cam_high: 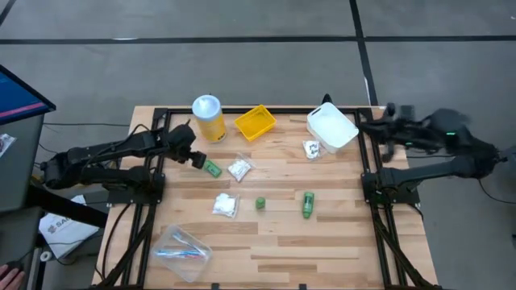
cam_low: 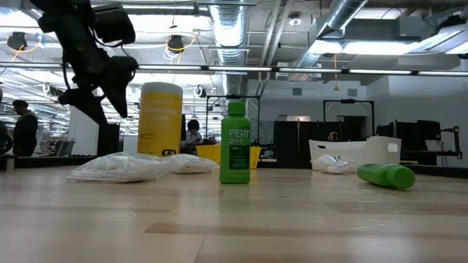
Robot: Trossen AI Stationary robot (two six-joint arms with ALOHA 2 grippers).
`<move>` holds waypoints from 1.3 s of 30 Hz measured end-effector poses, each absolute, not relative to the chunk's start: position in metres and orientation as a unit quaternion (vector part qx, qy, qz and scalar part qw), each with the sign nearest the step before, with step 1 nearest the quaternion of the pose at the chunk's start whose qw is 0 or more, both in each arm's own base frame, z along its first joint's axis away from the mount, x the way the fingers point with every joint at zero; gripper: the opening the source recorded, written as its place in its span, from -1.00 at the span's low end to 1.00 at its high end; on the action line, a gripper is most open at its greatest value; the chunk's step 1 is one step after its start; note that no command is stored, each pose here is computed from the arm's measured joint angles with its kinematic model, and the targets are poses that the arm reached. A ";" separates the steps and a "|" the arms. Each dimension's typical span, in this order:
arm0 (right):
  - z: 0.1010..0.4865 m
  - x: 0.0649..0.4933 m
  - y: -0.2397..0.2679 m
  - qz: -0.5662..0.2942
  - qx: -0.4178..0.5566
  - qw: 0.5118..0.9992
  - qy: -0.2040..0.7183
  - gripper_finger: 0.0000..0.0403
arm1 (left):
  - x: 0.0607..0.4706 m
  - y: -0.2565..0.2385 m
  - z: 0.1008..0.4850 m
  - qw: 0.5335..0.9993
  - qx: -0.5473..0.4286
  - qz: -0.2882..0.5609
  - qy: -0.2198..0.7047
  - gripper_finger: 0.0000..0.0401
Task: Pick & Place Travel size toiletries
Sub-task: Put the green shampoo bottle into the white bin
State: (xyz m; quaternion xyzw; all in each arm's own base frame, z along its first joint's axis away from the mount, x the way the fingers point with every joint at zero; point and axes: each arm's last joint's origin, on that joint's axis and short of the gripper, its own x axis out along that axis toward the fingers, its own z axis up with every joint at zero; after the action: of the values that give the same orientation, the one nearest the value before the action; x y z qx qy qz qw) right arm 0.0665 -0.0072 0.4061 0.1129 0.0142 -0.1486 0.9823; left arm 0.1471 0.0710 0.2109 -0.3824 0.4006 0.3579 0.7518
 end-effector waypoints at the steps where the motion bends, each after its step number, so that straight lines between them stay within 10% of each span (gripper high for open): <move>1: 0.401 0.076 -0.007 -0.155 0.115 0.980 0.046 -1.00 | 0.147 0.071 0.211 0.753 -0.381 0.359 0.398 0.44; 9: 0.335 0.153 0.002 -0.144 0.123 0.899 0.396 -0.89 | 0.147 0.072 0.212 0.754 -0.378 0.365 0.394 0.53; 17: 0.257 0.234 0.044 0.128 -0.070 0.766 0.626 -0.41 | 0.147 0.071 0.213 0.759 -0.373 0.363 0.391 0.47; 25: 0.200 0.284 0.086 0.289 -0.265 0.657 0.644 0.00 | 0.146 0.071 0.218 0.770 -0.373 0.358 0.373 0.47; 39: 0.161 0.302 0.122 0.371 -0.314 0.625 0.611 -0.13 | 0.145 0.070 0.219 0.773 -0.373 0.357 0.367 0.47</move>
State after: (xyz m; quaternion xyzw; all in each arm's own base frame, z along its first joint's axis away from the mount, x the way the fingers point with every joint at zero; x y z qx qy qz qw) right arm 0.3025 0.1223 0.1605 -0.3144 0.6107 0.3706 0.6252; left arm 0.1448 0.0704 0.2191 -0.3728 0.3675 0.3574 0.7735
